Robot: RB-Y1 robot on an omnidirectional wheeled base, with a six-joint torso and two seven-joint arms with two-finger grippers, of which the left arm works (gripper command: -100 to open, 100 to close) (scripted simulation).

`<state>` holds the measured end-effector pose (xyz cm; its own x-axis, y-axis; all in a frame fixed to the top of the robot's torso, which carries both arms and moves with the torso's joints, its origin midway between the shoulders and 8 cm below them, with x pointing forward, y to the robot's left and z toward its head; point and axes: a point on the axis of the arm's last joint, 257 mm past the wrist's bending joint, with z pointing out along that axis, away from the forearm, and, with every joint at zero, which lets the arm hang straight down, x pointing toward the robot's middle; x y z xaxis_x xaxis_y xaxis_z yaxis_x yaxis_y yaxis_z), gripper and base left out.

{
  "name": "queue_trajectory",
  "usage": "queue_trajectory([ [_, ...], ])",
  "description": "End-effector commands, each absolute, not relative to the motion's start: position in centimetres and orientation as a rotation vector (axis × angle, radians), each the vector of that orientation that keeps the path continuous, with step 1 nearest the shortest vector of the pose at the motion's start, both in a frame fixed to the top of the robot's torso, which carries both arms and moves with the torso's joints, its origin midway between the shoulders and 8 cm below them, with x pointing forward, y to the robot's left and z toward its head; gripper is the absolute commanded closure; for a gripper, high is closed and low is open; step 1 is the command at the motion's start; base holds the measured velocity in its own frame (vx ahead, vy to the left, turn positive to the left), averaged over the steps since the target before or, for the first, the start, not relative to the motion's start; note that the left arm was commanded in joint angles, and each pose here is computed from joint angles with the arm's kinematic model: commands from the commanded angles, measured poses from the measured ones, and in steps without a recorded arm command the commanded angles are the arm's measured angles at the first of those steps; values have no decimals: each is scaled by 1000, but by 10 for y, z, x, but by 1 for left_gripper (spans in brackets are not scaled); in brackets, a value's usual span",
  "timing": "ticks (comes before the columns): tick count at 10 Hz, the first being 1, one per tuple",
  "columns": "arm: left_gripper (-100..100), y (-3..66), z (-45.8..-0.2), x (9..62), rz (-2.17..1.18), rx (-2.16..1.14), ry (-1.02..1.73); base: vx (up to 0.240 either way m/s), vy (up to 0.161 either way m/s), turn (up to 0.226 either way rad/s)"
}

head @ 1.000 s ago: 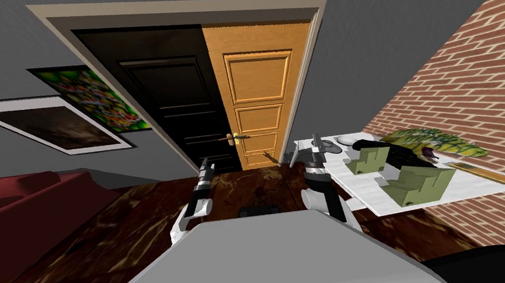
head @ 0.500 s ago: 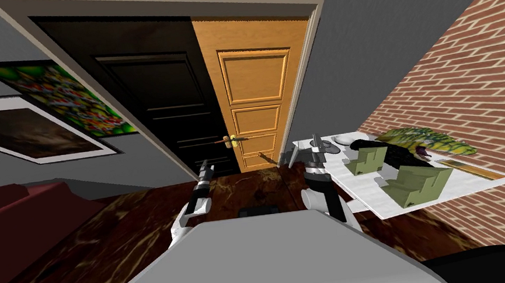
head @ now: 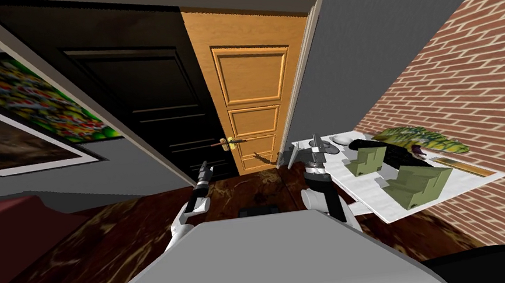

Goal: Pull the door open

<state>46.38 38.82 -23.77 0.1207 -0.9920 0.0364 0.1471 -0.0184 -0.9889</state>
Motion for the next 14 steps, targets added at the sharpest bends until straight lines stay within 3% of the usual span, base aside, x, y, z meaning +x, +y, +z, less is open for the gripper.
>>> queue_trajectory([
  [1,-100,396,-244,466,-1195,-1195,1001,91,19,-74],
  [14,-100,465,-293,476,-1109,-1348,993,117,28,-75],
])
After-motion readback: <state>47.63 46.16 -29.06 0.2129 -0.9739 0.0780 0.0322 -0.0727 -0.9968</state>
